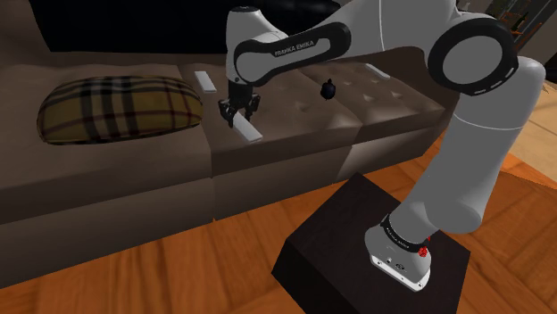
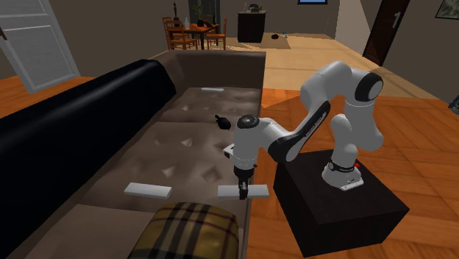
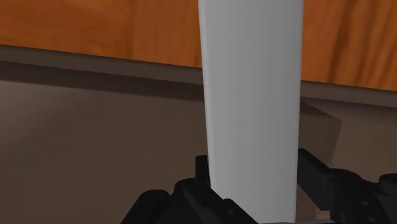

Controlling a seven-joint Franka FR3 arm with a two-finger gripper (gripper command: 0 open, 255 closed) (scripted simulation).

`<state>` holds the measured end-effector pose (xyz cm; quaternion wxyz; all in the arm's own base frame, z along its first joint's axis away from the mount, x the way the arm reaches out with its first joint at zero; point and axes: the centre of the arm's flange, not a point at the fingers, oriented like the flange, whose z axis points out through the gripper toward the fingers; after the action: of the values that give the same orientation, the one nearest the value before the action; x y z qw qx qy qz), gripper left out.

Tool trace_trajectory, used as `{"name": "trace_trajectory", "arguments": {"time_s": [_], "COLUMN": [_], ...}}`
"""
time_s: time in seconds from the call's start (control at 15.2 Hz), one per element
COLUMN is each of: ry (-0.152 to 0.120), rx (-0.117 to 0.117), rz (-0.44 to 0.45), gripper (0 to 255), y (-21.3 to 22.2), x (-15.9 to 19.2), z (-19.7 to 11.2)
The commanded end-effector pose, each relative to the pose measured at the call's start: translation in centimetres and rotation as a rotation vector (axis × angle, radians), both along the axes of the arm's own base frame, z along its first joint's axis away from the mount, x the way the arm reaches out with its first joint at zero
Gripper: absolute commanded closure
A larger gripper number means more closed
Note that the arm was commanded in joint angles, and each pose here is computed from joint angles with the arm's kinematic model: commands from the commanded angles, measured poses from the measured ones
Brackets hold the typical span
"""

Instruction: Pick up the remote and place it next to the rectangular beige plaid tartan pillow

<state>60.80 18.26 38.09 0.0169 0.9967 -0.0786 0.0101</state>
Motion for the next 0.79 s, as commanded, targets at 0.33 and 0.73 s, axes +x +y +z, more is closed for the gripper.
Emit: {"name": "trace_trajectory", "arguments": {"time_s": [0.33, 0.73], "ry": [-0.001, -0.001], "rx": [0.0, 0.0], "rz": [0.0, 0.0], "gripper": [255, 255], "y": [0.0, 0.0], "x": [0.0, 0.0], "z": [-3.0, -3.0]}}
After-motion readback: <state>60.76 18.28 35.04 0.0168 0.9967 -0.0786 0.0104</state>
